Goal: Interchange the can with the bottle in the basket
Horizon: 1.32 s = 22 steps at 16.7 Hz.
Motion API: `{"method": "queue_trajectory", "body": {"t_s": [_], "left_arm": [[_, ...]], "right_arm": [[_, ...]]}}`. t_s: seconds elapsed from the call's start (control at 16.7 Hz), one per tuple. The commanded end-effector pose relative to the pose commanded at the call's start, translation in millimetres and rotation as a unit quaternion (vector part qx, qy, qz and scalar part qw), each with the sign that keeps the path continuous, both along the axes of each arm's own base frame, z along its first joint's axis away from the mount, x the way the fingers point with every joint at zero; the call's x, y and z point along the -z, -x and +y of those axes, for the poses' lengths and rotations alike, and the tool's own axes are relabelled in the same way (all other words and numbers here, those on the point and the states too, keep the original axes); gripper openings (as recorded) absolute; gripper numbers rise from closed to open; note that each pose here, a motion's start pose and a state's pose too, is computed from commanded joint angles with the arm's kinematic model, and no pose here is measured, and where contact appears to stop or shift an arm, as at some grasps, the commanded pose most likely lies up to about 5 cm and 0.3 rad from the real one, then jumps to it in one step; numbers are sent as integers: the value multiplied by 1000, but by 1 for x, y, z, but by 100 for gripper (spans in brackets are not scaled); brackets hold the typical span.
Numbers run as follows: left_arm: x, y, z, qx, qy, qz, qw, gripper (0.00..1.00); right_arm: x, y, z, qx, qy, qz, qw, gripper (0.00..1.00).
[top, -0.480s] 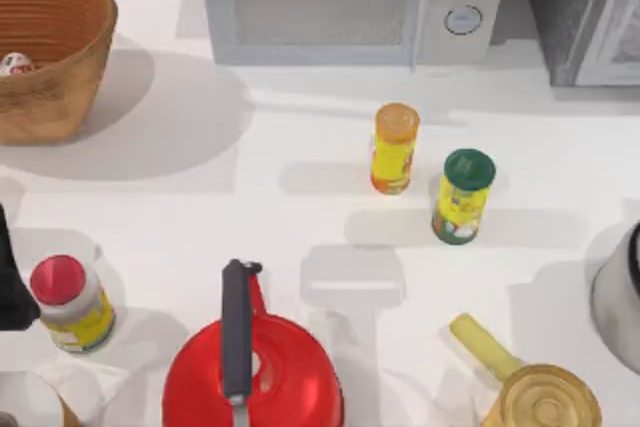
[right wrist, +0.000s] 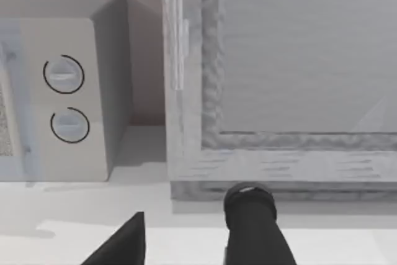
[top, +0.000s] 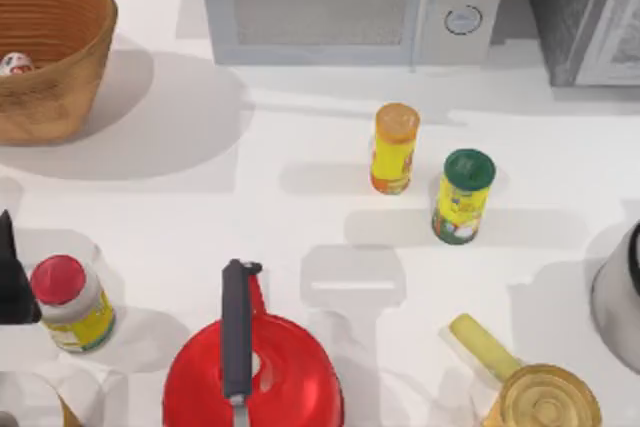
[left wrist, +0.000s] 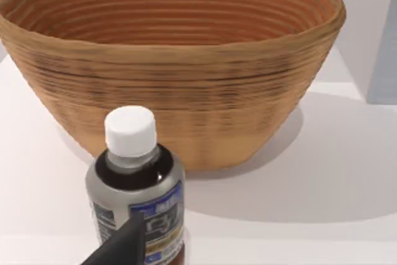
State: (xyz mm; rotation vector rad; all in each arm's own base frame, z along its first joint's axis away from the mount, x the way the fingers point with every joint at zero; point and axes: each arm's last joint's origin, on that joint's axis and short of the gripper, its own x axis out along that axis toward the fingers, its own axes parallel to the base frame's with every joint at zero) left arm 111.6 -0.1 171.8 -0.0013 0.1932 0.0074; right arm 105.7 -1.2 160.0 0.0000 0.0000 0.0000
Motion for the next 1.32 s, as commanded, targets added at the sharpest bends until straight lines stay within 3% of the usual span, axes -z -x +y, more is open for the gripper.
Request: {"method": "queue_trajectory", "body": {"t_s": [0.42,0.78,1.02,1.32], "left_arm": [[-90,-39,6,-11,-9,126,992,100],[-162,-129,20,-16,-15,255,967,100],[-175,-209,33,-12,-14,347,938,100],[-146,-301,51,0,-6,453,891,100]], "right_arm": [[0,0,0,0,0,0,1000,100],[0,0,0,0,0,0,1000,100],[0,0,0,0,0,0,1000,100],[0,0,0,0,0,0,1000,100]]}}
